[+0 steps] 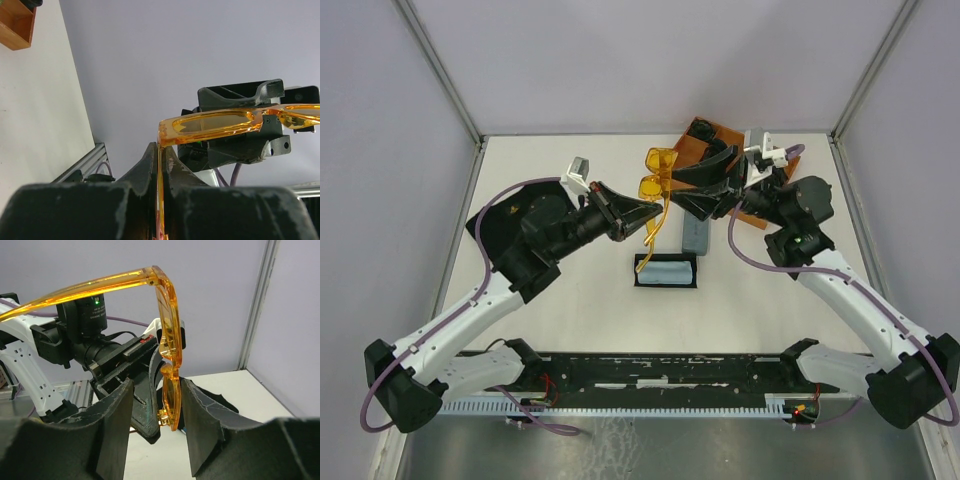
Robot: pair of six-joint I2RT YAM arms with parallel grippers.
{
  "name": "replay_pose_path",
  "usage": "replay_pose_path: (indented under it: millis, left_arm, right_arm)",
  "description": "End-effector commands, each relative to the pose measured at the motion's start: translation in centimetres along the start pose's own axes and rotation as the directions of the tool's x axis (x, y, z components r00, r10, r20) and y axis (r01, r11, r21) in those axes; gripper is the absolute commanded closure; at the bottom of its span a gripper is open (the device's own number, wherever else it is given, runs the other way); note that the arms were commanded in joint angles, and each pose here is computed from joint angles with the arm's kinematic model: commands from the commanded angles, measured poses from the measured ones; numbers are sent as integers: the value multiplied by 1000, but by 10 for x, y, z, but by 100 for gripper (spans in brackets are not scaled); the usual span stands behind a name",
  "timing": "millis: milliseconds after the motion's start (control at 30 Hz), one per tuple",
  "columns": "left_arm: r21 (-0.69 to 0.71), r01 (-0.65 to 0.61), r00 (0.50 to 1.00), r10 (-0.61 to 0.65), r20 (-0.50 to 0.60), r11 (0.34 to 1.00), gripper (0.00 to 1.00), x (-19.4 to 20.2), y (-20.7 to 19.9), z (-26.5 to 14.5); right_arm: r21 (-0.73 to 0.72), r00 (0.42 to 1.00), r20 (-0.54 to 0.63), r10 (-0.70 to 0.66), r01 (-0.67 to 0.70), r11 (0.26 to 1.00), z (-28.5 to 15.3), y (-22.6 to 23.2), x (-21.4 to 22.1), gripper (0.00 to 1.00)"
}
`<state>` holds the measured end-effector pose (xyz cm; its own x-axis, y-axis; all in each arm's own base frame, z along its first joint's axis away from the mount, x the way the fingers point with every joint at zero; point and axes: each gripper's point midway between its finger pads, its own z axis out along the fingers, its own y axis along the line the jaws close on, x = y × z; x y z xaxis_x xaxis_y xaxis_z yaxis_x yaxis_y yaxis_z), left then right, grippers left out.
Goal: Organize the sunglasses
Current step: Fold the sunglasses.
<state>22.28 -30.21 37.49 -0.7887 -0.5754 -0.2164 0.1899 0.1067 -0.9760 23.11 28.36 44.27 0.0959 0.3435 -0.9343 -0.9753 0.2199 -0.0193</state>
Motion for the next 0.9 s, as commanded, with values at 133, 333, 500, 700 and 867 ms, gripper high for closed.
replay_pose_path:
  millis: [133,333,500,700,867]
  left_arm:
    - [88,17,999,-14,-32,996,97,3,-24,-2]
    - [83,17,999,-14,-39,996,97,4,-21,-1]
    - [78,19,999,-15,-46,997,97,6,-19,0]
    - [79,19,999,-15,-49,997,97,6,-18,0]
    - [78,16,998,-12,-58,997,97,8,-18,1]
  right_arm:
    - [-30,998,-10,-58,57,998,5,2,-12,50]
    - [-36,998,2,-62,62,997,7,3,-19,50]
    - [-34,998,7,-63,63,997,8,2,-22,52]
    - [-28,998,6,-56,57,998,9,-1,-21,56]
    - [-32,999,10,-42,42,999,11,-2,-20,58]
